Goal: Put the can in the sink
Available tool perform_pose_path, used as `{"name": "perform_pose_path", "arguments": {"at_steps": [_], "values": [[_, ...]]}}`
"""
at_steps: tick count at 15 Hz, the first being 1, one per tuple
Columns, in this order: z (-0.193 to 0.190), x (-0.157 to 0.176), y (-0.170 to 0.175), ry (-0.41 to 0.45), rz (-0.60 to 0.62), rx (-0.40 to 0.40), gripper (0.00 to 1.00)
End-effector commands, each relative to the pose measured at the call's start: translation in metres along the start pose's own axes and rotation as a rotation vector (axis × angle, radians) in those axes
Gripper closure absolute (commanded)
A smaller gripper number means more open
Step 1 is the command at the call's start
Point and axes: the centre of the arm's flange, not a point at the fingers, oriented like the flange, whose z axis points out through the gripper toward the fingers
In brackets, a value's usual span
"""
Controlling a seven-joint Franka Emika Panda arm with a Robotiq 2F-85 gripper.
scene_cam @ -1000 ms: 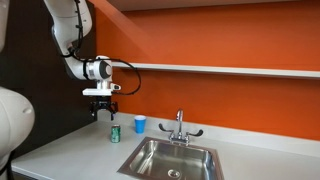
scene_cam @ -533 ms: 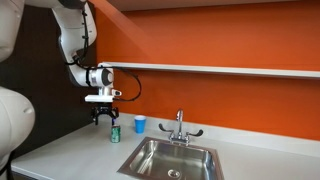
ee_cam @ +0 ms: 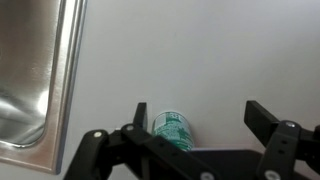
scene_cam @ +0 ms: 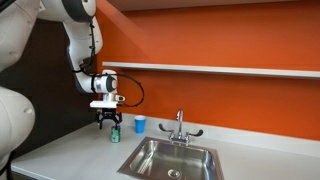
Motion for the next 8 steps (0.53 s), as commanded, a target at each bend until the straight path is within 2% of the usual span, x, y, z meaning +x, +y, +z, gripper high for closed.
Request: {"name": "perform_pose_path", "arguments": {"at_steps": [1, 8], "values": [[0.008, 0.021, 0.003, 0.014, -0.006, -0.017, 0.0], [0.019, 0.039, 0.013, 0.018, 0.007, -0.025, 0.0]]}}
